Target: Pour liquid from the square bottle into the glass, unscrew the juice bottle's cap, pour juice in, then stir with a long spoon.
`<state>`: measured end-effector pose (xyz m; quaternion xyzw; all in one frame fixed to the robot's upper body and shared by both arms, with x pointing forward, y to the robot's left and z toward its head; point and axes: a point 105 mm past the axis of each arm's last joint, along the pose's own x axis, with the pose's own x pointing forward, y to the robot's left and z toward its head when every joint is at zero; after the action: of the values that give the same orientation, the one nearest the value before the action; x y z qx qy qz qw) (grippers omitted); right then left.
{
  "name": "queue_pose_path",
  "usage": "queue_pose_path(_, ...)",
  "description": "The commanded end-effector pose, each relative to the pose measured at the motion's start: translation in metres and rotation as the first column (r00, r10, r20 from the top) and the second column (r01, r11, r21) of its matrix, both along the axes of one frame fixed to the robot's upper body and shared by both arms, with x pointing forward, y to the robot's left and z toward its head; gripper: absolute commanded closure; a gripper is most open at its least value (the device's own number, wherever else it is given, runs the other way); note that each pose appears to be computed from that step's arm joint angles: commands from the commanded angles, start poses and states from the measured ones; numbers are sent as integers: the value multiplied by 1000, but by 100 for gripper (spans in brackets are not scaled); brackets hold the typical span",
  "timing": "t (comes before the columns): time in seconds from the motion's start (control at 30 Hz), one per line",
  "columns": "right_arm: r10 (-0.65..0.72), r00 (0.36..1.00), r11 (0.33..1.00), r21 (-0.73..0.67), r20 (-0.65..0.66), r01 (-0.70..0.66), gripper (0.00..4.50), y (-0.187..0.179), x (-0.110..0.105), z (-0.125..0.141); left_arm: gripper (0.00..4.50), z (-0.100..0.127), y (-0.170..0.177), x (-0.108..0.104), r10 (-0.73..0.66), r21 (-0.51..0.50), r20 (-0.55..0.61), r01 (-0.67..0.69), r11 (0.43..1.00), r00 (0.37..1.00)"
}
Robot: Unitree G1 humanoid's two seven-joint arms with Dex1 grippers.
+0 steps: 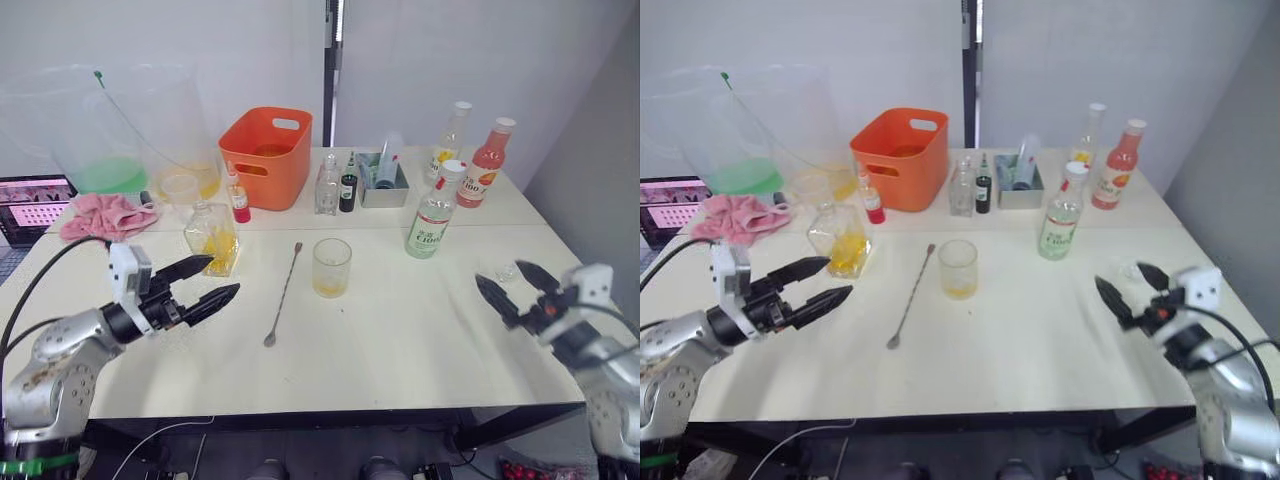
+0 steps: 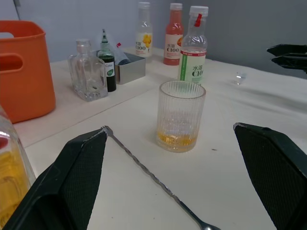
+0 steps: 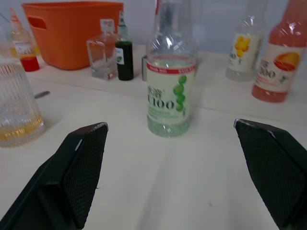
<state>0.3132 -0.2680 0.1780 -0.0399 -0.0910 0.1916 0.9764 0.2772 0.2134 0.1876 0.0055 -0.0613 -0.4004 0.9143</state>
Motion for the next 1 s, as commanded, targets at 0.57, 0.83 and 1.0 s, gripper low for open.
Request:
queue_pose_path(0.57, 53, 995, 998, -34, 84, -50, 0, 23, 105, 56, 2, -11, -15, -53, 69, -97, 124, -57, 994, 990)
queue_pose_path(0.83, 73, 995, 996, -58, 72, -68, 0, 43, 130, 69, 2, -14, -18, -59, 72, -92, 117, -62, 994, 991)
queue_pose_path(1.0, 37, 996, 999, -31, 87, -35, 0, 46, 140, 79, 2, -15, -17, -60, 86, -114, 104, -74, 991, 991)
